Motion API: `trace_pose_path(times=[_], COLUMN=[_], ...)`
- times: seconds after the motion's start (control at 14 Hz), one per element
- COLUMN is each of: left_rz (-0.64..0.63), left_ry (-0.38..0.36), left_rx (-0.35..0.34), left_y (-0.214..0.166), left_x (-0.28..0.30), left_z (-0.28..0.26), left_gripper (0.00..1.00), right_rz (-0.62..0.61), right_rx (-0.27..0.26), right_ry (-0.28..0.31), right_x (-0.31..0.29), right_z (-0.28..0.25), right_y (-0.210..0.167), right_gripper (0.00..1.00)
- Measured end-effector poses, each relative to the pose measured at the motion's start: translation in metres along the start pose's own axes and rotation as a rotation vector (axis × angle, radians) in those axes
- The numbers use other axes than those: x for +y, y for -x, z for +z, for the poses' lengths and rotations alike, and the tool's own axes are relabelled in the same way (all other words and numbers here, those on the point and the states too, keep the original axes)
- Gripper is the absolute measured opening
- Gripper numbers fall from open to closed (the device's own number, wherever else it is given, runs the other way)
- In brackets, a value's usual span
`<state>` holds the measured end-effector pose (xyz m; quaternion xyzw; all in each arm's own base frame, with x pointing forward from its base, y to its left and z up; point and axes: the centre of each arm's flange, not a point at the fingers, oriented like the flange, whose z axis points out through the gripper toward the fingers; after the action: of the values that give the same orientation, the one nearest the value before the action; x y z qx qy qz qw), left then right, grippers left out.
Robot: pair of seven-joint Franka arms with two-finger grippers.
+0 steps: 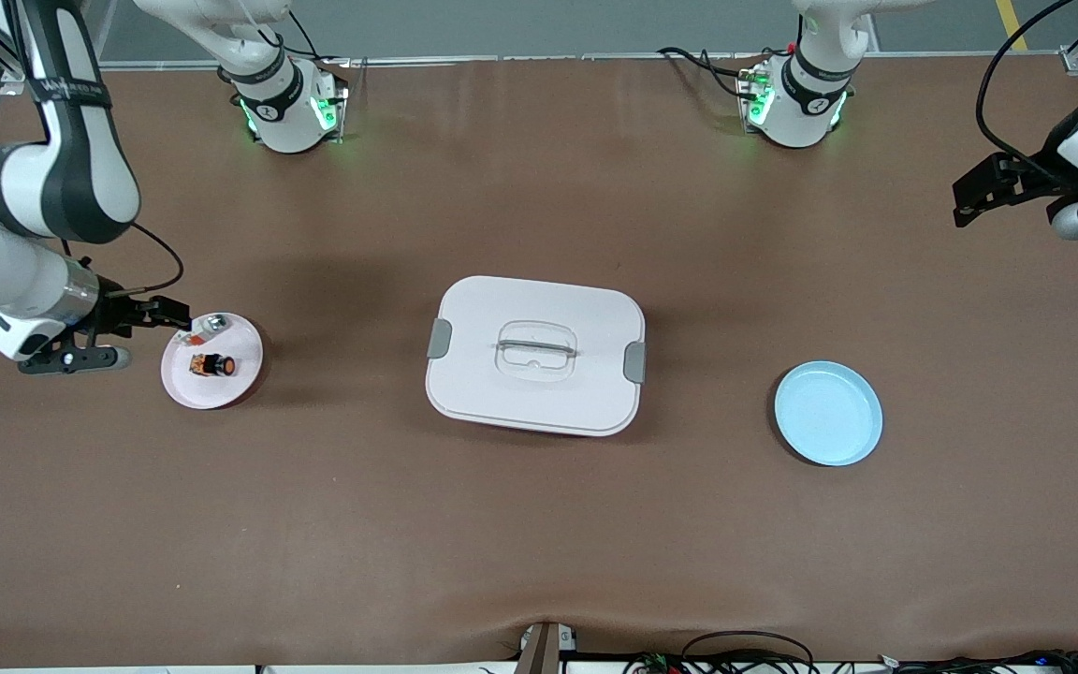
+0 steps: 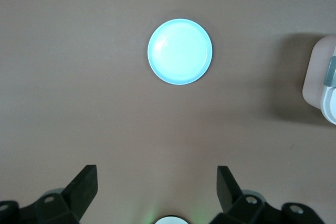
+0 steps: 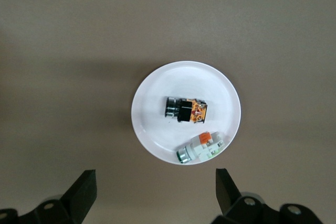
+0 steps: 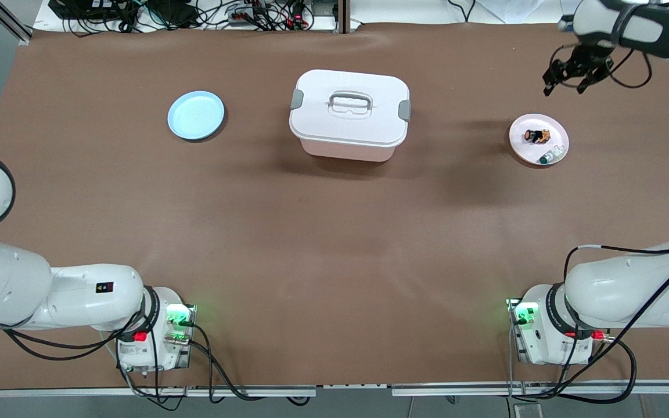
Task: Transfer orange switch to right arm and place
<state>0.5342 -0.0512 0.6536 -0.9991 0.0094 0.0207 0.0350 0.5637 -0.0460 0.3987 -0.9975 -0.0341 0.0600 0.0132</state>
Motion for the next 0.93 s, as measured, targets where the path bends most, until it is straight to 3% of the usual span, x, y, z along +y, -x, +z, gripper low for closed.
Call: trace_pose_path(times=[0.29,0.57,0.93], left_rz=[0.000,0.000,0.001], left_ry=[0.000,0.000,0.000], left_rx=[0.000,0.000,-0.004], left_y=[0.000,0.000,0.000], left_x=[0.000,0.000,0.000], left_z=[0.000,0.000,0.002], left_gripper=[1.00,1.00,1.00], right_rz=[0.030,0.022,0.020], right_rx=[0.005,-0.042,0.036], right_ry=[0.000,-0.004,0.005], right_x=[-0.007,-0.016,-0.018], right_z=[-0.046,-0.093,-0.148], right_y=[0.001,0.008,0.018], right_gripper=[1.00,1.00,1.00])
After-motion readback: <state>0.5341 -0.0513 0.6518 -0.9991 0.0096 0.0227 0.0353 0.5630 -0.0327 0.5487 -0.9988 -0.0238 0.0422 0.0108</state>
